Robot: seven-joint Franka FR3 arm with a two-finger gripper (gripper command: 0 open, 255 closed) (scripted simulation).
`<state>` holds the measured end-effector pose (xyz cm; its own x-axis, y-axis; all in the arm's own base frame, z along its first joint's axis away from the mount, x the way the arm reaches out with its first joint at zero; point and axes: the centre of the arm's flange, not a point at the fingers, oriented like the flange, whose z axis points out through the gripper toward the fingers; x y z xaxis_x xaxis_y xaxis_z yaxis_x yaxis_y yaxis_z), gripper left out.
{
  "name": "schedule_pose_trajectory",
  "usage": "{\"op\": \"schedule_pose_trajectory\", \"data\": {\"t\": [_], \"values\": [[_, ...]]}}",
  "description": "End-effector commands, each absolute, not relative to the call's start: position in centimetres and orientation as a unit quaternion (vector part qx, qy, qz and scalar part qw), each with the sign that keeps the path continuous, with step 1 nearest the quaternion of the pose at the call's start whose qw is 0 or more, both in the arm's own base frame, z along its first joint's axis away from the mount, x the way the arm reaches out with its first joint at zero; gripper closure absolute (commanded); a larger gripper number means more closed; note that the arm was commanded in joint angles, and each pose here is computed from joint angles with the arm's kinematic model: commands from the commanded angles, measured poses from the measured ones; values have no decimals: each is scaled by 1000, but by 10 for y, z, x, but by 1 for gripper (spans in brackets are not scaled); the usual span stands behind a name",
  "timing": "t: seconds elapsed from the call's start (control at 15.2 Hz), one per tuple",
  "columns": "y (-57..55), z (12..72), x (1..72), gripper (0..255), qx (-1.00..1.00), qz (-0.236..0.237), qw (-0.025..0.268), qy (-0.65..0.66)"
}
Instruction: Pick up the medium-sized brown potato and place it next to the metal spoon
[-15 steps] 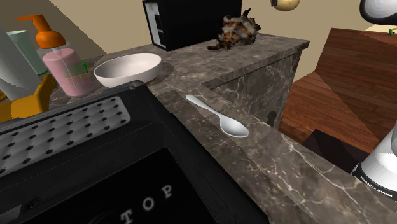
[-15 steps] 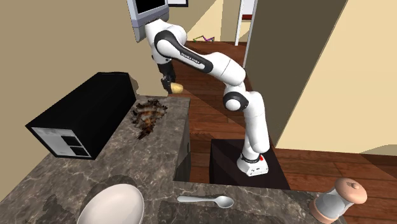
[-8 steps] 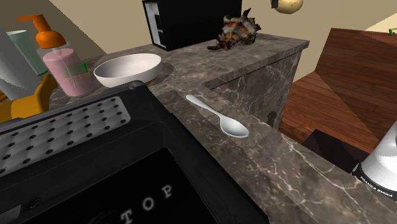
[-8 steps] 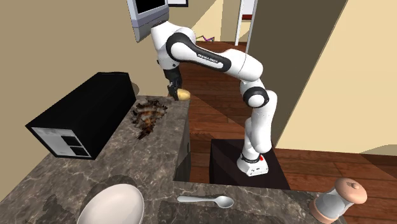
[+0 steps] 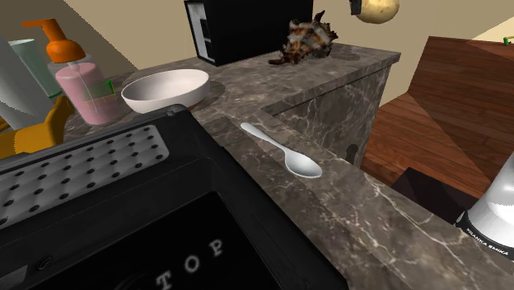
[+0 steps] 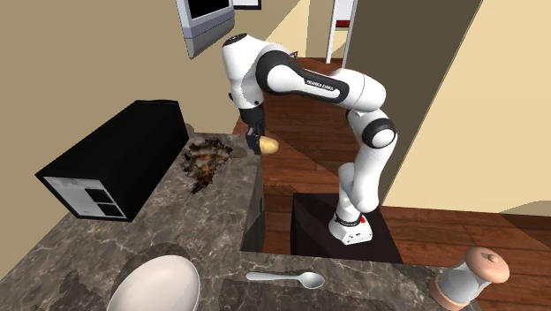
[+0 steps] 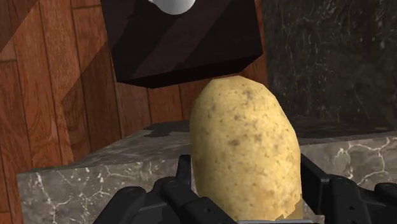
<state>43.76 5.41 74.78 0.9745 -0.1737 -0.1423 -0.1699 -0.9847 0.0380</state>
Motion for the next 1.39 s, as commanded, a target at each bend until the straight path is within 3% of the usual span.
{"op": "schedule_pose_trajectory", "data": {"t": [0.0,1.32], "values": [[79,748,423,255,993,-73,13,-87],[305,748,287,255,993,-73,13,-87]]}}
